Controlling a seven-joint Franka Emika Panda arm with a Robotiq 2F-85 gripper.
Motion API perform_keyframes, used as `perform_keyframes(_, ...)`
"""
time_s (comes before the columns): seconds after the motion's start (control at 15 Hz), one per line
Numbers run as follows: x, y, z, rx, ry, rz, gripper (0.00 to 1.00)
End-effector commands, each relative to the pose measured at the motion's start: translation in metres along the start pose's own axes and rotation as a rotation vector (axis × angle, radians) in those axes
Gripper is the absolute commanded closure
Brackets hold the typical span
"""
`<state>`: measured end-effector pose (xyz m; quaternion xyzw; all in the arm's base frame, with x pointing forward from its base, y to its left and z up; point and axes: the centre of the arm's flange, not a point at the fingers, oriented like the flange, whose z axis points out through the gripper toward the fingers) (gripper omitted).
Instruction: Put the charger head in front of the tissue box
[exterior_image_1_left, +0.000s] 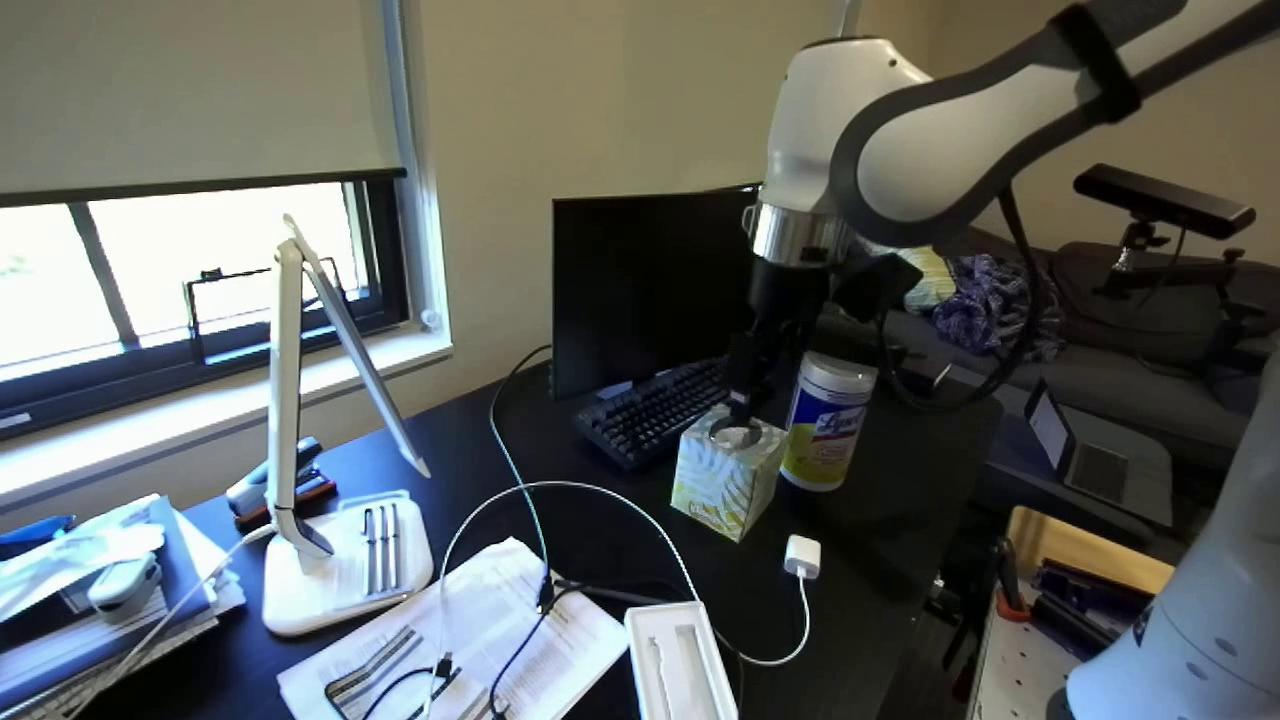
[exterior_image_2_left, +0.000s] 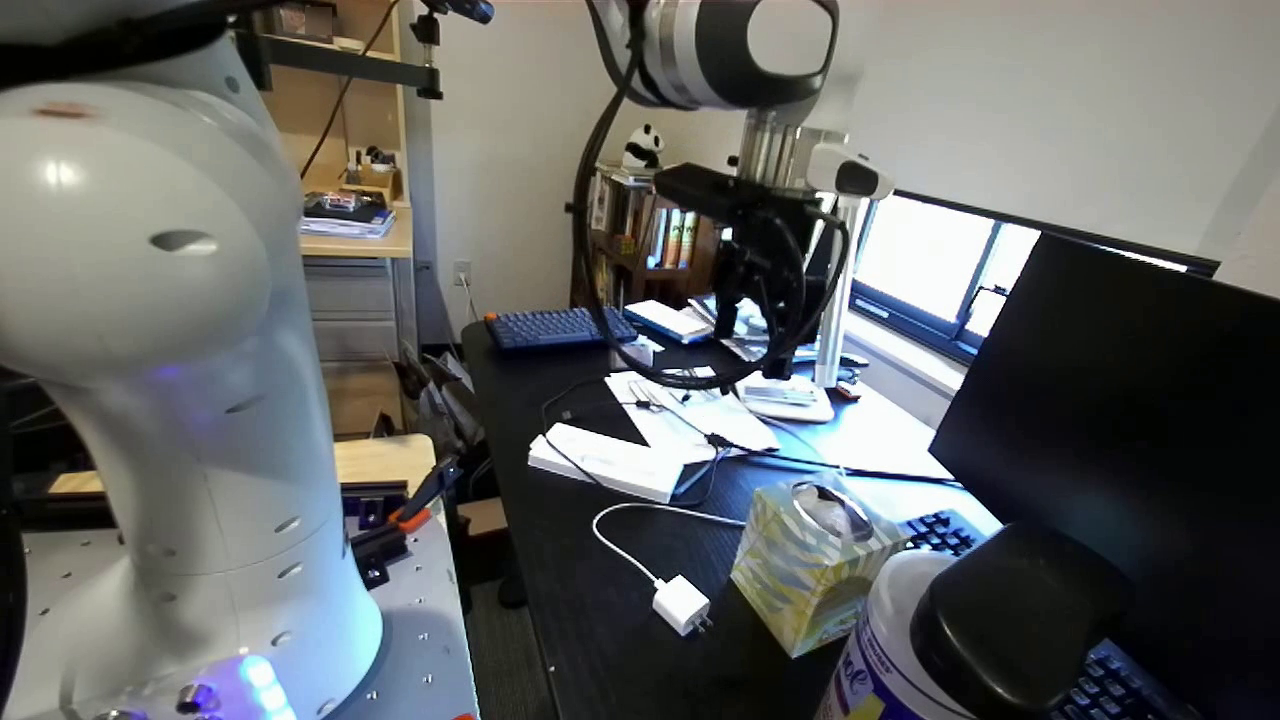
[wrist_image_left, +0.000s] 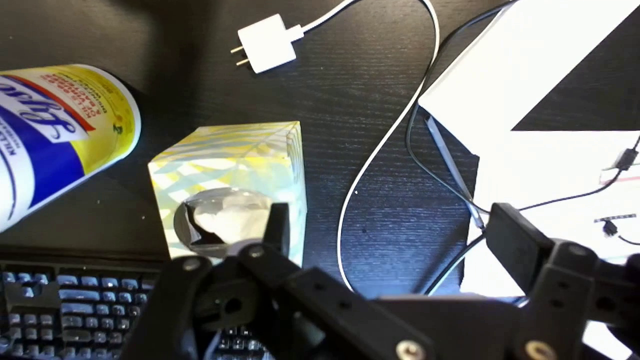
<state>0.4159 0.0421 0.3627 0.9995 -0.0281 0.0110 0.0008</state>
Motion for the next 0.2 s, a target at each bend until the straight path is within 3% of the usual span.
perform_keyframes(0.0,0.005,-0.01,-0.032,-0.025,0.004,-0.022,0.0)
perform_keyframes(0.13,0.005,-0.007,-0.025,-0.006,0.016,-0.018,0.0)
